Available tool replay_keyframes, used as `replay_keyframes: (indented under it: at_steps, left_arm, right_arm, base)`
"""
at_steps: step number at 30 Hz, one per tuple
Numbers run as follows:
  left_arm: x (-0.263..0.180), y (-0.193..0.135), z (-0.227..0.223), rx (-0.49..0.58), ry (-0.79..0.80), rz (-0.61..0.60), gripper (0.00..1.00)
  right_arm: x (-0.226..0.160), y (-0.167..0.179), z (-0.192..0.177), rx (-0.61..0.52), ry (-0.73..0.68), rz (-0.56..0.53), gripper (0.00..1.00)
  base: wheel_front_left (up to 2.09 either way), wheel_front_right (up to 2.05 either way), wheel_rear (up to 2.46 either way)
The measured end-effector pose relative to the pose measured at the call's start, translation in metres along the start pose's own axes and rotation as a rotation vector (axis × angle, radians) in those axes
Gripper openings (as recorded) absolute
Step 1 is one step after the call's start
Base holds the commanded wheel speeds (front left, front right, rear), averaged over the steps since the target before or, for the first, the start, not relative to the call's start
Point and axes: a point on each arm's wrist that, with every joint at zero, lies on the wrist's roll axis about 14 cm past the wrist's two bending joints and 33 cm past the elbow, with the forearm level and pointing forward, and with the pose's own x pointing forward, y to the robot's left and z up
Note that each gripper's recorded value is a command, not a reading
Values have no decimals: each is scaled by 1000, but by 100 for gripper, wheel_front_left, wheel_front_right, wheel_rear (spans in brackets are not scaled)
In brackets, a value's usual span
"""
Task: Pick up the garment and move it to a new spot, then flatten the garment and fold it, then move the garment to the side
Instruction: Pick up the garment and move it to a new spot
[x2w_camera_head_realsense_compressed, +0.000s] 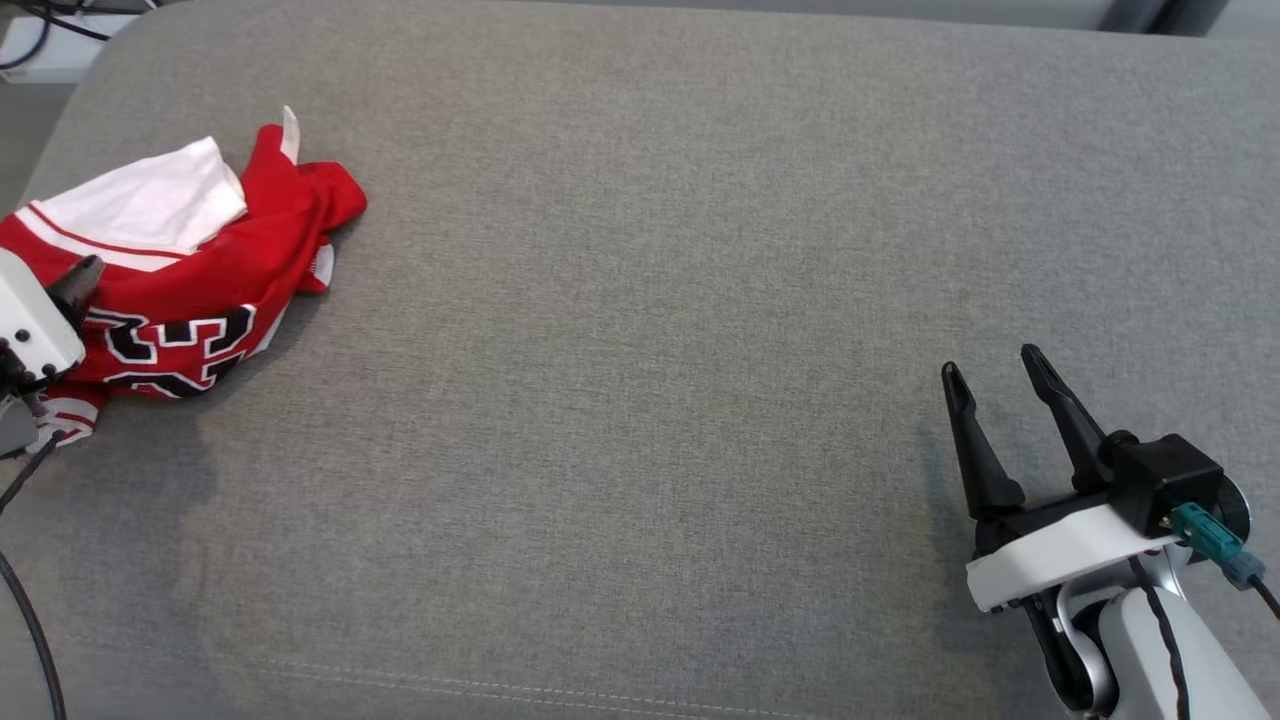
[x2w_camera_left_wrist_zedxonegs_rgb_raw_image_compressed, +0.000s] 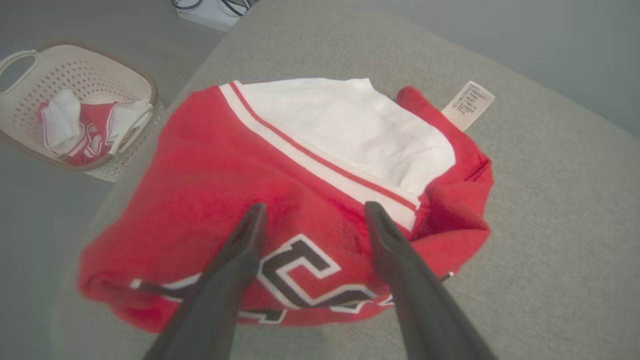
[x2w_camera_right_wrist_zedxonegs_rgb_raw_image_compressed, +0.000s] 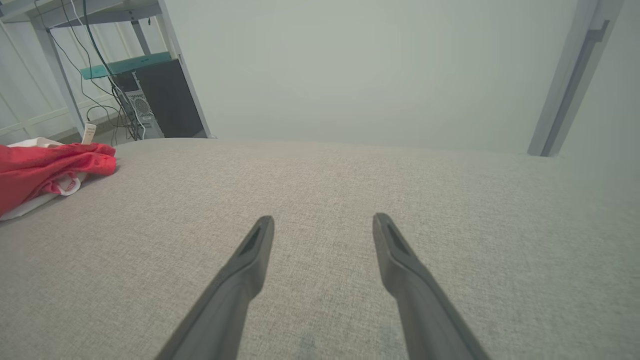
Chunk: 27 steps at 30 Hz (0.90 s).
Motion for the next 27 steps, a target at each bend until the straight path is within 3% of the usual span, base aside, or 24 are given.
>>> replay_keyframes:
  at_steps: [5, 6, 7, 8, 16, 21, 27]
  left_arm:
    - [18, 2, -32, -14, 131, 21, 100]
    - [19, 2, -36, -19, 148, 23, 67]
    - [19, 4, -39, -21, 160, 27, 23]
    - [18, 5, -42, -19, 177, 32, 0]
    - [10, 10, -28, 43, 115, 47, 0]
    - [-4, 6, 28, 119, -103, 44, 0]
    - [-33, -22, 91, 209, -365, -10, 0]
  right_arm:
    - [-1, -10, -10, 3, 25, -25, 100]
    - [-1, -11, -10, 4, 24, -26, 100]
    - [0, -11, -8, 6, 20, -25, 100]
    - [2, -10, -6, 10, 13, -24, 100]
    - [3, -7, -3, 23, 6, -19, 100]
    - [5, -5, 1, 28, -5, -16, 100]
    - [6, -8, 14, 26, -39, -27, 100]
  base:
    - [0, 0, 0]
    - [0, 0, 0]
    - [0, 0, 0]
    - [0, 0, 0]
    - [0, 0, 0]
    - [0, 0, 0]
    - [0, 0, 0]
